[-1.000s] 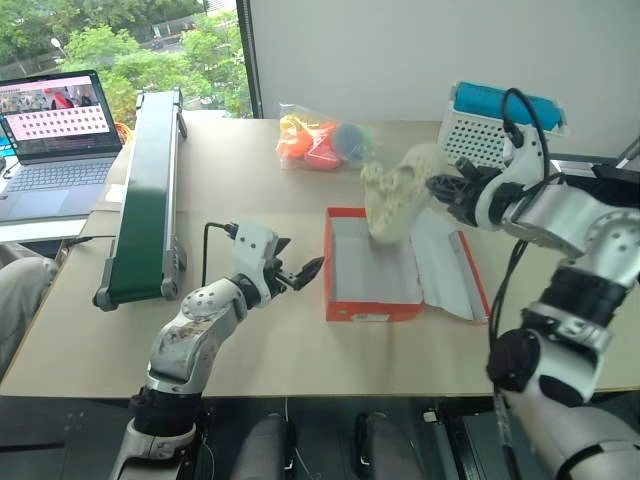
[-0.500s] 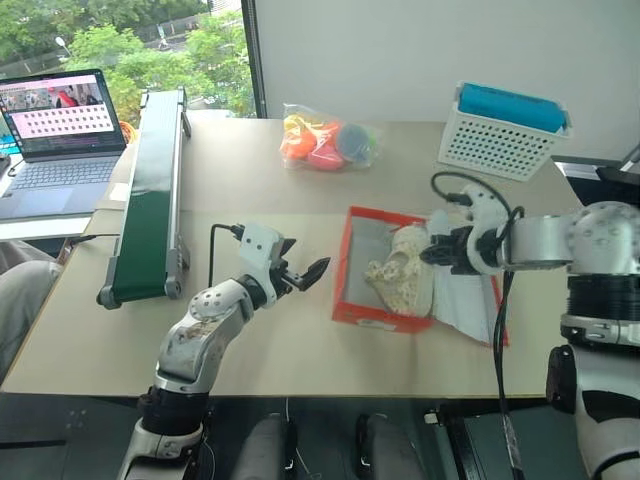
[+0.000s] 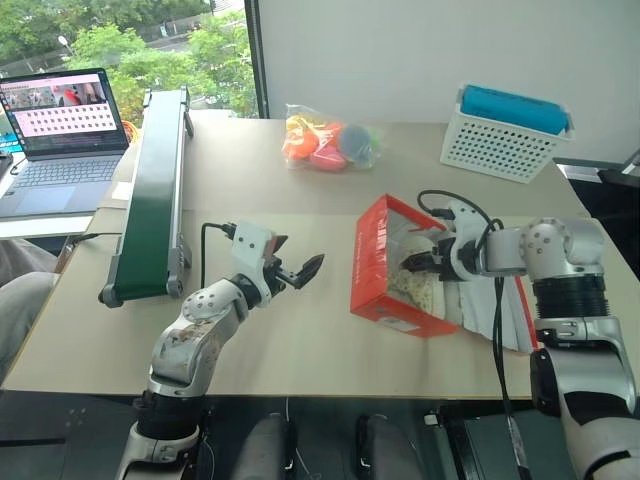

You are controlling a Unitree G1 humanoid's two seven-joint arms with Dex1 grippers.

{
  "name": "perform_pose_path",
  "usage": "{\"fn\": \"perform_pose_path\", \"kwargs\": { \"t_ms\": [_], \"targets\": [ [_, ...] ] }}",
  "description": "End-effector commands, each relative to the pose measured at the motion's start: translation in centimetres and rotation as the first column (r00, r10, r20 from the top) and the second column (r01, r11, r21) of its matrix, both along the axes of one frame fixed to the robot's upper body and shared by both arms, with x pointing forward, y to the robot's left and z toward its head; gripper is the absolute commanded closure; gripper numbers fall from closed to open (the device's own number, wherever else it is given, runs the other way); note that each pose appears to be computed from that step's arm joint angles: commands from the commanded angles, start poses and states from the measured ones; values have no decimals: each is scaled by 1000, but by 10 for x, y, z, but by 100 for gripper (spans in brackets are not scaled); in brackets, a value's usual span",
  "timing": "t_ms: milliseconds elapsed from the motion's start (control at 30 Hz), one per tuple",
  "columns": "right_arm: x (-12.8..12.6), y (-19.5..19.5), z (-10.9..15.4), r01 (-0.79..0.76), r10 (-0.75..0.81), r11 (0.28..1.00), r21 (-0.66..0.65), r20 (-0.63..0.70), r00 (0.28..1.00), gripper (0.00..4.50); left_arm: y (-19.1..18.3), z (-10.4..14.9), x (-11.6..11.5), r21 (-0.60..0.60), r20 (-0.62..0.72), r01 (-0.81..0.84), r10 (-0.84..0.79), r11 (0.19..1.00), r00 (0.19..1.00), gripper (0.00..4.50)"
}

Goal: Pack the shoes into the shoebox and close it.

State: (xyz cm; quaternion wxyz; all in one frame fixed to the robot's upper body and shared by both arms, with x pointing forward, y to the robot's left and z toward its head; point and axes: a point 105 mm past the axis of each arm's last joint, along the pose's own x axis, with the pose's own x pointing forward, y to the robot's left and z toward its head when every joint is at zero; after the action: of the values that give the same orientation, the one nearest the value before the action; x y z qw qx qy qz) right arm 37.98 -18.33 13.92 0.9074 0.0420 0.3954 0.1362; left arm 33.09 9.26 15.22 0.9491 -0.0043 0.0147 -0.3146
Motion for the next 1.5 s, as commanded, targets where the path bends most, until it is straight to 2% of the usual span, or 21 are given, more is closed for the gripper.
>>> {"fn": "perform_pose_path", "kwargs": {
  "t_ms": [33, 200, 333, 433, 500, 567, 633, 700, 767, 867, 933, 1000, 1033, 1100, 1167, 1300, 1500],
  "targets": [
    [15, 7, 61, -32, 58, 994, -101, 258, 964, 71, -2, 14, 0, -9, 49, 12, -12, 1000, 999, 0],
    [12, 23, 96, -87, 165, 975, -204, 406, 899, 71, -4, 16, 2, -8, 54, 24, -23, 1000, 998, 0],
    [7, 34, 106, -121, 253, 948, -294, 469, 846, 71, 0, 18, 6, -10, 58, 7, -6, 1000, 998, 0],
    [1, 46, 104, -181, 329, 928, -326, 492, 806, 71, 23, 18, 16, -15, 64, -98, 99, 995, 993, 0],
    [-5, 55, 103, -239, 348, 934, -267, 518, 781, 71, 51, 22, 27, -33, 83, -240, 242, 970, 967, 0],
    [-19, 74, 111, -353, 386, 919, -177, 595, 705, 71, 95, 37, 39, -91, 128, -464, 472, 881, 872, 0],
    [-41, 91, 125, -505, 405, 860, -72, 697, 591, 71, 149, 48, 41, -107, 175, -706, 712, 700, 680, 0],
    [-63, 97, 129, -623, 439, 781, -39, 744, 504, 71, 175, 46, 37, -93, 179, -808, 808, 582, 561, 0],
    [-83, 98, 125, -716, 461, 698, 8, 760, 458, 71, 187, 41, 34, -76, 174, -850, 847, 521, 503, 0],
    [-111, 97, 99, -819, 586, 571, -54, 726, 360, 71, 192, 29, 32, -28, 151, -873, 865, 488, 479, 0],
    [-113, 98, 85, -830, 630, 551, -79, 692, 352, 71, 193, 21, 33, -5, 119, -872, 866, 489, 485, 0],
    [-106, 100, 69, -814, 658, 570, -110, 655, 372, 71, 192, 14, 35, 32, 103, -863, 857, 504, 504, 0],
    [-100, 100, 61, -797, 659, 594, -113, 636, 401, 20, 191, 12, 36, 38, 96, -858, 853, 512, 513, 0],
    [-88, 101, 50, -765, 652, 633, -121, 615, 443, 8, 188, 10, 38, 57, 95, -839, 834, 541, 544, 0],
    [-82, 104, 41, -743, 650, 652, -151, 615, 446, 8, 185, 5, 40, 64, 71, -824, 821, 563, 566, 0],
    [-83, 113, 31, -739, 656, 651, -174, 619, 432, 8, 186, 4, 42, 72, 65, -816, 813, 574, 578, 0],
    [-80, 117, 34, -714, 628, 677, -182, 648, 430, 8, 200, 3, 40, 111, 76, -842, 841, 527, 536, 0]
  ]
}}
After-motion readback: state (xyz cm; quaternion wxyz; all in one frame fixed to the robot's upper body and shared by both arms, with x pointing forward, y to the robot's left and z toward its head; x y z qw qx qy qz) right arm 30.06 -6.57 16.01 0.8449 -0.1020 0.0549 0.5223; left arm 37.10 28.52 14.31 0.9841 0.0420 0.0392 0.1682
